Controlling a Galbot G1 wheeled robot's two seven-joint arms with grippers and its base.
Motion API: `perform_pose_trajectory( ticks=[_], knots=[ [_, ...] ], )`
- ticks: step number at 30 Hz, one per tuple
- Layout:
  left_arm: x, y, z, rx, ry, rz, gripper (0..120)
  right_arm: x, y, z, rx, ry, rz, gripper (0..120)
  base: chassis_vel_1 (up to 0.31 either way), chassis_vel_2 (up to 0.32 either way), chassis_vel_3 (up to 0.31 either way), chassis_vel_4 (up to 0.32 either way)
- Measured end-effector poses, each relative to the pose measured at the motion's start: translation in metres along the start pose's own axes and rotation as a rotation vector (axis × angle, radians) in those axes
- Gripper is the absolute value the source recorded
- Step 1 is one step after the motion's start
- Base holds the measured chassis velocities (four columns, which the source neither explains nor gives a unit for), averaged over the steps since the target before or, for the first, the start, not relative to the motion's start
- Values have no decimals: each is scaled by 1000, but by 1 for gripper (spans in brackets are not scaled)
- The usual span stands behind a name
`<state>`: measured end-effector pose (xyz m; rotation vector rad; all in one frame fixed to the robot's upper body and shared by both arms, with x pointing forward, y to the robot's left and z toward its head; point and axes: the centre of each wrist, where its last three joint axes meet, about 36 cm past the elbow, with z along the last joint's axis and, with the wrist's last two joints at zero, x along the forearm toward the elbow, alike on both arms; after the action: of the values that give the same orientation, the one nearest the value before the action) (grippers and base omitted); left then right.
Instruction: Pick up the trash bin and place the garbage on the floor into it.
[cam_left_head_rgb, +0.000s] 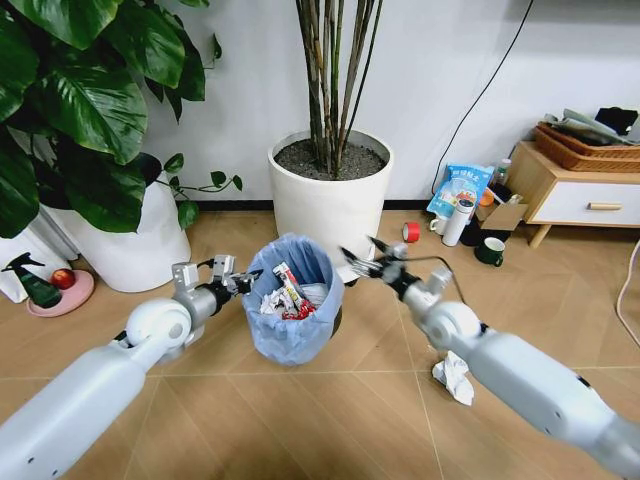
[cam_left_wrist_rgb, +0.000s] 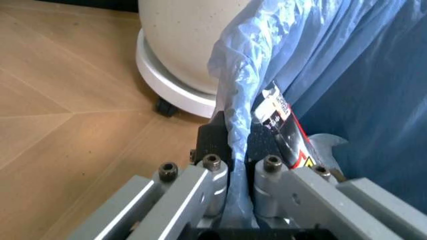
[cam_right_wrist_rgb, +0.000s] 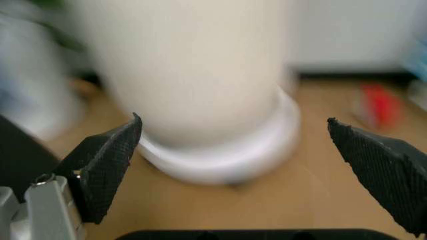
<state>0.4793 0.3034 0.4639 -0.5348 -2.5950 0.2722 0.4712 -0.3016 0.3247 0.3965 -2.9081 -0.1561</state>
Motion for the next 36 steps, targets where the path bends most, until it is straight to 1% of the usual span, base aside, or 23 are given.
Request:
perform_pose_trajectory(
  ticks=[1, 2, 4, 6, 8, 9, 10, 14, 16, 17, 20, 21, 24, 27, 28, 29, 30, 32, 33, 34, 36],
  knots=[
    [3, 2, 0, 0, 0, -5, 0, 10, -3, 12, -8, 40, 79, 100, 0, 0, 0, 0],
    [3, 2, 0, 0, 0, -5, 0, 10, -3, 12, -8, 40, 79, 100, 0, 0, 0, 0],
    [8, 5, 0, -1, -3, -14, 0, 28, -8, 35, -28, 119, 232, 100, 0, 0, 0, 0],
    [12, 6, 0, -1, -5, -21, 0, 38, -11, 50, -47, 166, 314, 100, 0, 0, 0, 0],
    [13, 6, 0, -1, -6, -22, 0, 40, -12, 52, -50, 172, 325, 100, 0, 0, 0, 0],
    [17, 7, -1, 5, -12, -31, 0, 48, -19, 66, -67, 204, 388, 100, 0, 0, 0, 0],
    [19, 8, -1, 7, -13, -35, 0, 50, -22, 70, -72, 212, 404, 100, 0, 0, 0, 0],
    [21, 8, 0, 9, -15, -39, 0, 54, -28, 78, -77, 227, 430, 100, 0, 0, 0, 0],
    [26, 10, 1, 9, -16, -48, 0, 61, -39, 91, -81, 254, 459, 100, 0, 0, 0, 0],
    [26, 10, 1, 9, -16, -48, 0, 61, -39, 91, -81, 254, 459, 100, 0, 0, 0, 0],
    [31, 10, 1, 5, -16, -56, 0, 69, -50, 109, -83, 292, 481, 100, 0, 0, 0, 0],
    [31, 10, 1, 5, -16, -56, 0, 69, -50, 109, -83, 292, 481, 100, 0, 0, 0, 0],
    [35, 9, 1, 4, -13, -60, 0, 71, -61, 126, -83, 332, 482, 100, 0, 0, 0, 0],
    [35, 9, 1, 4, -13, -61, 0, 69, -66, 131, -84, 344, 478, 100, 0, 0, 0, 0],
    [35, 9, 1, 5, -12, -61, 0, 65, -69, 136, -91, 349, 467, 95, 0, 0, 0, 0],
    [35, 9, 1, 5, -12, -61, 0, 65, -69, 136, -91, 349, 467, 95, 0, 0, 0, 0],
    [34, 9, 2, 6, -11, -61, 0, 63, -69, 139, -95, 351, 458, 92, 0, 0, 0, 0],
    [32, 10, 3, 10, -10, -63, 0, 59, -67, 143, -105, 356, 432, 81, 0, 0, 0, 0],
    [31, 11, 3, 11, -10, -64, 0, 58, -67, 143, -106, 359, 429, 77, 0, 0, 0, 0],
    [31, 11, 3, 11, -10, -64, 0, 58, -67, 143, -106, 359, 429, 77, 0, 0, 0, 0],
    [31, 11, 1, 11, -13, -66, 0, 57, -69, 143, -103, 361, 430, 68, 0, 0, 0, 0]
  ],
)
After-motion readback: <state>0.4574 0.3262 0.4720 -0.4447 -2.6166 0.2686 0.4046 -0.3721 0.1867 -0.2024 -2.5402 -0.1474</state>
